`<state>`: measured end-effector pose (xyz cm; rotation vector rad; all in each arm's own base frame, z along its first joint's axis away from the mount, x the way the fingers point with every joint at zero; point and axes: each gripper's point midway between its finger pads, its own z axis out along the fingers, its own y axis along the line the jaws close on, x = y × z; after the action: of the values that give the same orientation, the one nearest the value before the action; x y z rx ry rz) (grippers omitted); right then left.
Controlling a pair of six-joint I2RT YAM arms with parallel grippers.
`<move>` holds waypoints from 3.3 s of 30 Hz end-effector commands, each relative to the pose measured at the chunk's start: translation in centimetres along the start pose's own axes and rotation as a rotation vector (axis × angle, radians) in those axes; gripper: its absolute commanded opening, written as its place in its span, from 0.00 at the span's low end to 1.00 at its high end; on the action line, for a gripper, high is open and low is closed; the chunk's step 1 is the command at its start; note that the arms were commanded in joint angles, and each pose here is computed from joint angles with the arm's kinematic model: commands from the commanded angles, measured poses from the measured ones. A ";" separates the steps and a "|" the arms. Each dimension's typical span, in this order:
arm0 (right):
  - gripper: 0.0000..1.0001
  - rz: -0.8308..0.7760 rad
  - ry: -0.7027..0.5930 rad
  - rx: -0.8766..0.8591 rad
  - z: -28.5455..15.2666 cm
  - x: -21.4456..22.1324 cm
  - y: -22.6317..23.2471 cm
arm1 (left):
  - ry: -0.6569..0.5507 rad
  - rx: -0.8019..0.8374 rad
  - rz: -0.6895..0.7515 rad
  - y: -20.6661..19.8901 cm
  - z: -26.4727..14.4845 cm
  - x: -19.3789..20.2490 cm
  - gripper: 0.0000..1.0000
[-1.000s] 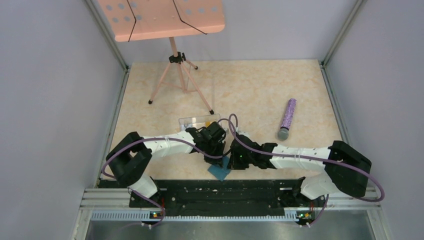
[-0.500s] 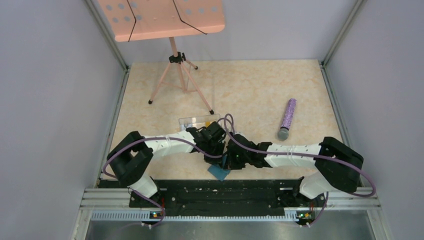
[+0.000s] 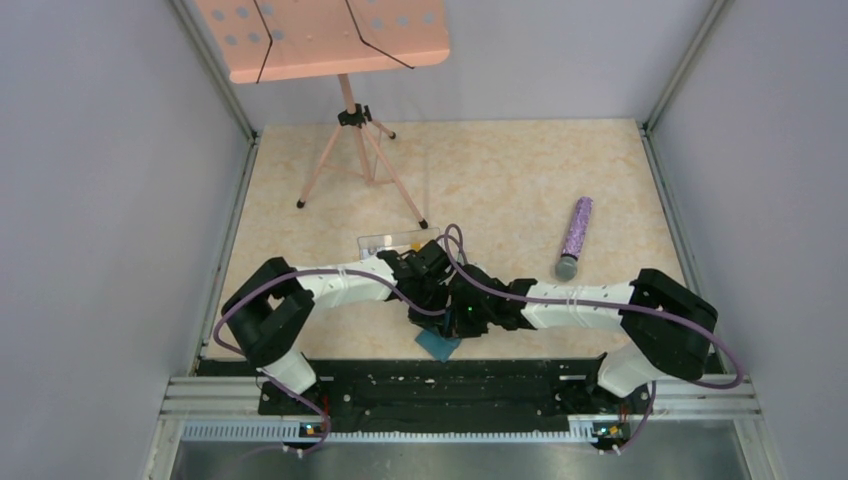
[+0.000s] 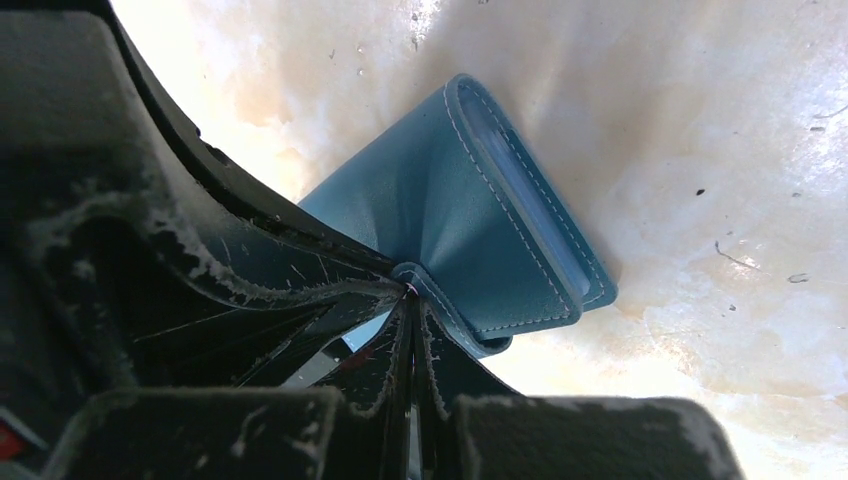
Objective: Put the credit cards into the card holder
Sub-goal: Close the card holder at the corner of the board, then reset both arms
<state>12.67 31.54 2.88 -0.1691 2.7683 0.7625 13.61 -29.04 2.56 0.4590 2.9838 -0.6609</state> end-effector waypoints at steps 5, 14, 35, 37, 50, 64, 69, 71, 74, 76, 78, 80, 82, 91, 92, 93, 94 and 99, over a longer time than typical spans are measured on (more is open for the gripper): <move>0.04 -0.064 -0.077 -0.030 -1.0 -1.2 0.9 | -0.102 0.002 0.090 -0.2 -0.2 -1.1 0.24; 0.57 0.030 -0.207 -0.125 -5.2 -4.8 1.3 | -0.288 0.331 -0.007 -4.2 -7.1 -5.6 0.69; 0.99 0.145 -0.365 0.083 -10.3 -13.2 -9.2 | -0.617 0.363 -0.340 10.7 -18.6 -10.3 0.99; 0.99 0.164 -0.377 0.175 -10.3 -14.0 -11.7 | -0.671 0.258 -0.394 13.3 -19.2 -10.9 0.99; 0.99 -0.034 -0.841 0.636 -16.9 -20.8 -23.3 | -1.066 -0.388 -0.344 25.1 -25.0 -12.5 0.99; 0.99 -0.112 -1.152 0.694 -18.3 -21.1 -27.1 | -1.422 -0.653 -0.035 29.2 -23.9 -11.9 0.99; 0.99 -0.067 -1.209 0.636 -19.0 -22.5 -27.7 | -1.484 -0.659 -0.031 29.8 -23.9 -12.5 0.96; 0.98 -0.116 -1.183 0.615 -18.5 -23.2 -27.5 | -1.468 -0.669 -0.074 30.8 -23.8 -13.4 0.95; 0.99 -0.201 -1.179 0.596 -18.4 -23.7 -27.1 | -1.455 -0.615 -0.021 31.0 -22.0 -14.7 0.92; 0.99 -0.229 -1.177 0.575 -18.4 -23.9 -27.3 | -1.478 -0.606 0.012 31.0 -22.0 -15.7 0.91; 0.99 -0.191 -1.218 0.587 -18.1 -23.1 -28.9 | -1.407 -0.603 -0.038 31.6 -21.6 -16.0 0.95; 0.99 -0.162 -1.267 0.583 -18.8 -23.8 -29.3 | -1.352 -0.608 -0.043 32.1 -20.8 -16.2 0.99; 0.99 -0.161 -1.265 0.587 -18.5 -23.3 -29.5 | -1.389 -0.606 -0.032 31.9 -20.9 -16.0 0.99; 0.99 -0.142 -1.266 0.596 -18.7 -23.2 -29.6 | -1.391 -0.620 -0.026 32.0 -21.2 -16.1 0.99; 0.99 -0.143 -1.273 0.595 -18.8 -23.2 -29.6 | -1.389 -0.620 -0.027 32.0 -21.1 -16.0 0.99; 0.99 -0.141 -1.272 0.597 -18.8 -23.1 -29.7 | -1.390 -0.620 -0.026 32.0 -21.2 -16.1 0.99; 0.99 -0.142 -1.268 0.596 -18.7 -23.1 -29.7 | -1.390 -0.619 -0.026 32.0 -21.2 -16.1 0.99; 0.99 -0.142 -1.272 0.594 -18.8 -23.2 -29.6 | -1.388 -0.622 -0.043 32.2 -21.1 -16.1 0.99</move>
<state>35.78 -2.48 9.00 0.1743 1.6664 -0.1010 37.87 2.95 8.60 -0.1189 1.7513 0.0465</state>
